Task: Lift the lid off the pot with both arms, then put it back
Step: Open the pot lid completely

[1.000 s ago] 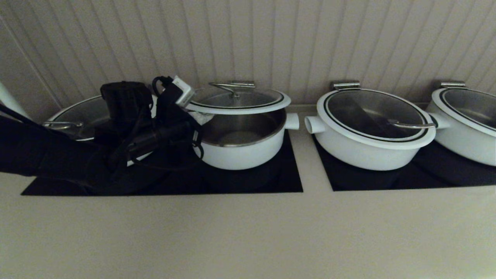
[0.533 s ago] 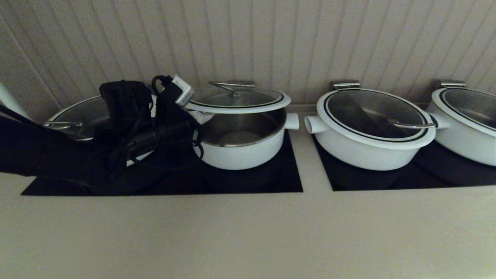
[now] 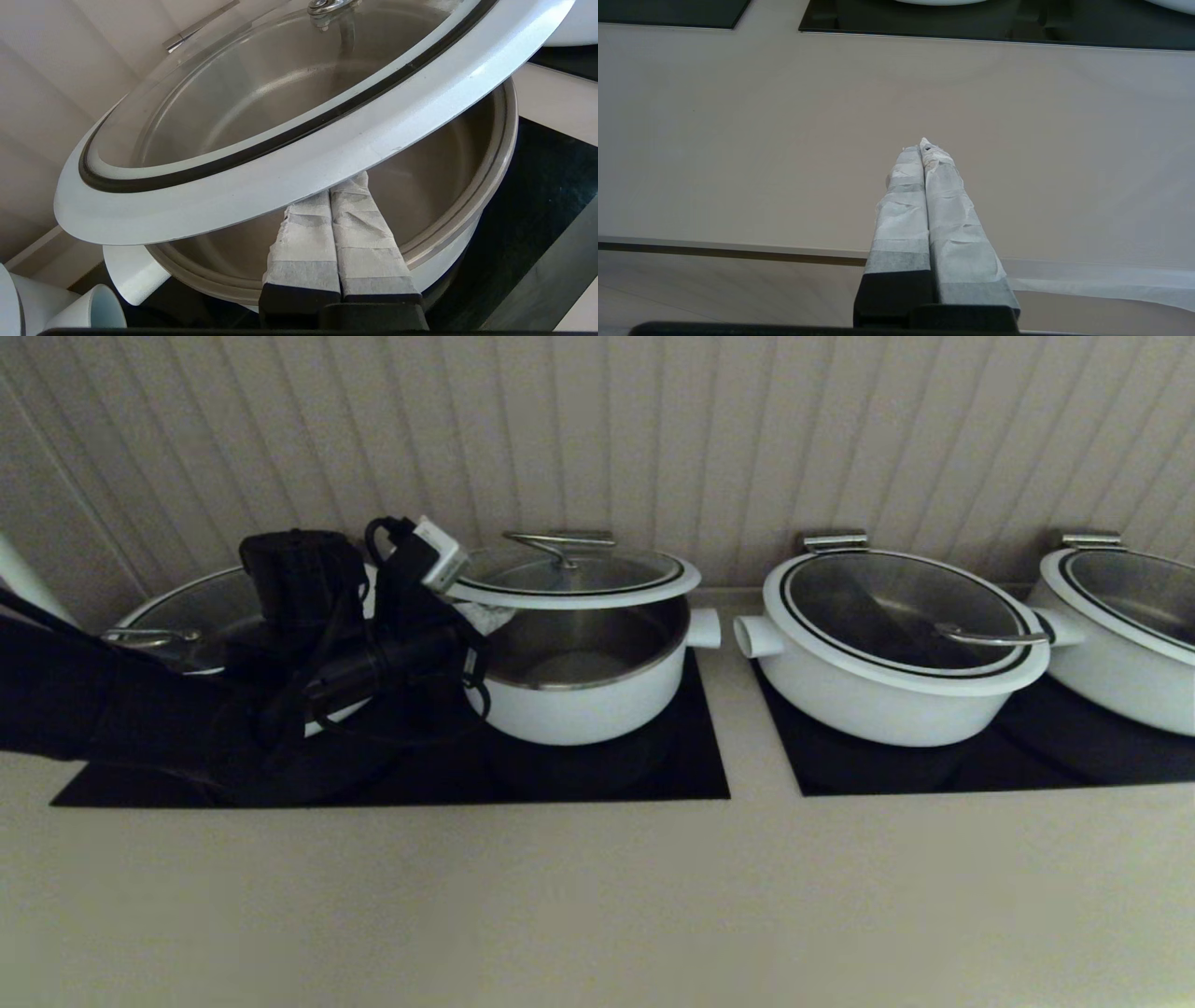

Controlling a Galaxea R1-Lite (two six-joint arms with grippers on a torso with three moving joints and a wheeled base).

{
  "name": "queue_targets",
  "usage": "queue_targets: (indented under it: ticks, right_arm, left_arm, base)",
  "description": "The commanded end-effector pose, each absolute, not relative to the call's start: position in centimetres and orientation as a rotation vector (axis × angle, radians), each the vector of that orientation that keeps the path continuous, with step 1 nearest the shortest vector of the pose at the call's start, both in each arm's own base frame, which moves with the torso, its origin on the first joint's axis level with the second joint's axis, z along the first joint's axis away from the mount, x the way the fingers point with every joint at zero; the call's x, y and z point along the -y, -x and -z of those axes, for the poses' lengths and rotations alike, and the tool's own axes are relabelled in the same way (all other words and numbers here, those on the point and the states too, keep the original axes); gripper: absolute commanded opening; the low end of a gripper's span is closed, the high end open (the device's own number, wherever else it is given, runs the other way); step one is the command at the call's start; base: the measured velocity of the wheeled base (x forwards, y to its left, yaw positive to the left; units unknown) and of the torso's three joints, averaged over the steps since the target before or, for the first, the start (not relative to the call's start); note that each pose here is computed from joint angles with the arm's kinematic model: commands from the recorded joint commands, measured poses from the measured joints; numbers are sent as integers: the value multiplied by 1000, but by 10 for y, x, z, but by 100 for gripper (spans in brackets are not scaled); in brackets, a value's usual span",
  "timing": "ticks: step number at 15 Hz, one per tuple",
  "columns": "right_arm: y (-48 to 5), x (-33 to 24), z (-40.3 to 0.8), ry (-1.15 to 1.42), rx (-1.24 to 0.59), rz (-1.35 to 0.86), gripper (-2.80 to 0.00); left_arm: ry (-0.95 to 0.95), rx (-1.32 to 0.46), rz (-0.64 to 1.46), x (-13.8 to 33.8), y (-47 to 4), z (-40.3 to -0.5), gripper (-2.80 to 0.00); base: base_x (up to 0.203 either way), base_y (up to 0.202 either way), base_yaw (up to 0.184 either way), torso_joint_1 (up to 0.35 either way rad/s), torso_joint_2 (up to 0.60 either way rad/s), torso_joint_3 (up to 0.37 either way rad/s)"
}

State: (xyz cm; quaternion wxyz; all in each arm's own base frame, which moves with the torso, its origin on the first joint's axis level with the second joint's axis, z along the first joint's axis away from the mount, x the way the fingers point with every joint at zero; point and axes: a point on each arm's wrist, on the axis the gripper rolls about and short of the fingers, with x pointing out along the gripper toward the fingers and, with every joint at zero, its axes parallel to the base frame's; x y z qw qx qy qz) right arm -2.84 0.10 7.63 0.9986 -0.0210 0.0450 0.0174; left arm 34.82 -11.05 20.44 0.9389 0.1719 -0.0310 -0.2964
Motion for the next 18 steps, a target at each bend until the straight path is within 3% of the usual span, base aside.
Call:
queue_targets:
  ticks: [1,18]
  right_arm:
    - [28,-1,-76,42,-96,-37,-280]
    - [28,-1,-77,43,-85,-36,-280]
  left_arm:
    - [-353,74,606,110,-347,-207,-280]
    - [-352,82,570,109,-346,-211,-280]
  base:
    - [0,0,0,0,0,0]
    - [0,0,0,0,0,0]
